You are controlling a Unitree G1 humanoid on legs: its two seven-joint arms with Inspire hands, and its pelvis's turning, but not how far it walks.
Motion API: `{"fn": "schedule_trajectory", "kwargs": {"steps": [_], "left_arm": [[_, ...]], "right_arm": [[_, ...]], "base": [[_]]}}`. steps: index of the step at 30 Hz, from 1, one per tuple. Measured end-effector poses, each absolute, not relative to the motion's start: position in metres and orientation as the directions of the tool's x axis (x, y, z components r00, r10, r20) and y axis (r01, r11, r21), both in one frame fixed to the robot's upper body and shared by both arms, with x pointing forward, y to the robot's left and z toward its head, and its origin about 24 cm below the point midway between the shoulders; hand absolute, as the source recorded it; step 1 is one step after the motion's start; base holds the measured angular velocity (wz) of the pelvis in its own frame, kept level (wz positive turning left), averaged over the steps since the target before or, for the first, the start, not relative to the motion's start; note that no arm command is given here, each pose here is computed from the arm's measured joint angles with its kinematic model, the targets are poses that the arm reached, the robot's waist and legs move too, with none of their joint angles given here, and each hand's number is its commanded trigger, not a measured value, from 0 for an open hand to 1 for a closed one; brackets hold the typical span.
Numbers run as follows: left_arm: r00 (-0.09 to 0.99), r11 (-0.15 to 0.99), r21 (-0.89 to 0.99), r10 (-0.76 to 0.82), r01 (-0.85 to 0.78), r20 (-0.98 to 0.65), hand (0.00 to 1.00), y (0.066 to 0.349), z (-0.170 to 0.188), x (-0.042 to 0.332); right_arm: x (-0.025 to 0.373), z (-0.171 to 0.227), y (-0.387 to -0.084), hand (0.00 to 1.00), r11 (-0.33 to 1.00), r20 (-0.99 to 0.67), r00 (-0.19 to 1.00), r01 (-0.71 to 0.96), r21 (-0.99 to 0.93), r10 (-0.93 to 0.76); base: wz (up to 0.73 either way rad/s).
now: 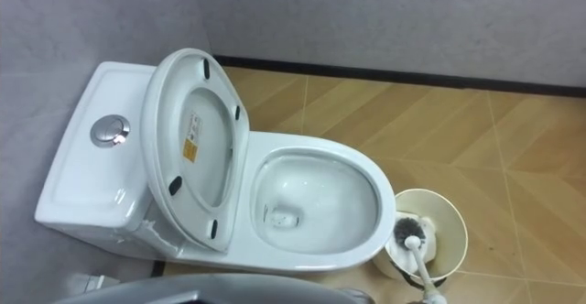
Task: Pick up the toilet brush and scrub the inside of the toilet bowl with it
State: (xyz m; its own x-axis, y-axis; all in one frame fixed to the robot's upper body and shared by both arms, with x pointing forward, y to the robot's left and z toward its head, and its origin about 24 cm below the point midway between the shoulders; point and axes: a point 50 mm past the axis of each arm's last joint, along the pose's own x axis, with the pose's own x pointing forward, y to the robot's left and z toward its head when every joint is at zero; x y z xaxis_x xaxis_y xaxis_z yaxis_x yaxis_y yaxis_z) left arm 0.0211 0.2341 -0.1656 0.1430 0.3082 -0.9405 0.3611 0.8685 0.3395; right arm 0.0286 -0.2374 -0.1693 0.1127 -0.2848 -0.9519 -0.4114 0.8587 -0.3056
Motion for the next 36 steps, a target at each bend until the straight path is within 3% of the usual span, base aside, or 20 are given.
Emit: {"fn": "schedule_trajectory", "kwargs": {"steps": [9, 17, 29, 36], "left_arm": [[0.213, 0.852, 0.391, 0.334, 0.347, -0.918, 0.00, 0.234, -0.165, 0.029], [0.241, 0.856, 0.394, 0.326, 0.334, -0.914, 0.00, 0.235, -0.164, 0.031], [0.346, 0.865, 0.436, 0.341, 0.248, -0.874, 0.00, 0.240, -0.158, 0.048], [0.423, 0.858, 0.463, 0.343, 0.222, -0.839, 0.00, 0.239, -0.154, 0.072]], "right_arm": [[0.076, -0.157, -0.239, 0.00, 0.845, -0.849, 0.392, -0.256, -0.470, -0.354], [0.095, -0.149, -0.238, 0.00, 0.844, -0.775, 0.501, -0.149, -0.515, -0.385], [0.094, -0.144, -0.255, 0.00, 0.819, -0.702, 0.478, 0.070, -0.569, -0.528], [0.088, -0.145, -0.264, 0.00, 0.787, -0.689, 0.436, 0.077, -0.612, -0.578]], "base": [[0.00], [0.00], [0.01], [0.00]]}}
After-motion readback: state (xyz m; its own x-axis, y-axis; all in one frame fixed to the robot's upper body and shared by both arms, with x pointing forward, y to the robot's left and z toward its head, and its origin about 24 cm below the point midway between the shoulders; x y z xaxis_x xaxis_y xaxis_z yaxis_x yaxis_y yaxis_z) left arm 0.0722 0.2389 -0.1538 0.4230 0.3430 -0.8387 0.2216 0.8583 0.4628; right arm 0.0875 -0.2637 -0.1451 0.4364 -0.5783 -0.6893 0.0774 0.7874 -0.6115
